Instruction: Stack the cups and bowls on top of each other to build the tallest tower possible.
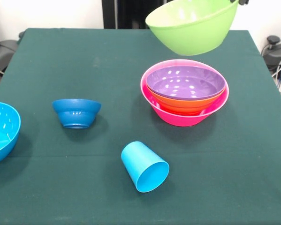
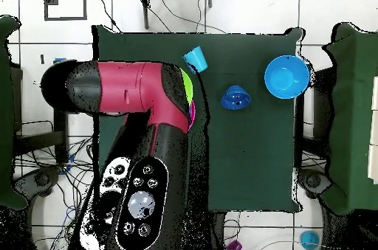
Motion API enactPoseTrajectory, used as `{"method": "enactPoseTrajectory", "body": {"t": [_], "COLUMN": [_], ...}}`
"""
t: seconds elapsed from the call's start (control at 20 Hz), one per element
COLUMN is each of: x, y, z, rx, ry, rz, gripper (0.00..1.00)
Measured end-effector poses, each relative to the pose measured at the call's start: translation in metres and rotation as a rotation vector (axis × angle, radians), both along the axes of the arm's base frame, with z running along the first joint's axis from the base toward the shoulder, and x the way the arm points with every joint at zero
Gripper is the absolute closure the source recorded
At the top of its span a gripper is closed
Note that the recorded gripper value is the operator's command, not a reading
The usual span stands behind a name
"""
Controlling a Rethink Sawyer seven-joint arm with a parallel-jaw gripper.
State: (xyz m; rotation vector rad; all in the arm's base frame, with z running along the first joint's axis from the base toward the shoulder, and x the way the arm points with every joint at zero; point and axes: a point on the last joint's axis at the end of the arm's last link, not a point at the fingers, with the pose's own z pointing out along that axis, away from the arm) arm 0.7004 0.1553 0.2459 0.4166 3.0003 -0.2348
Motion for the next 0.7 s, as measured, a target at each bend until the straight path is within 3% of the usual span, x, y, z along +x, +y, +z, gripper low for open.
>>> {"method": "enactPoseTrajectory", "body": {"t": [0.5,0.7], "x": [0.001,0.0], "y": [0.0,-0.001], "z": [-0.042,-0.048], "rx": [-0.015,-0.019], "ry": [0.004,0.007], "rz": [-0.033,-0.033], "gripper": [1.0,1.0]}}
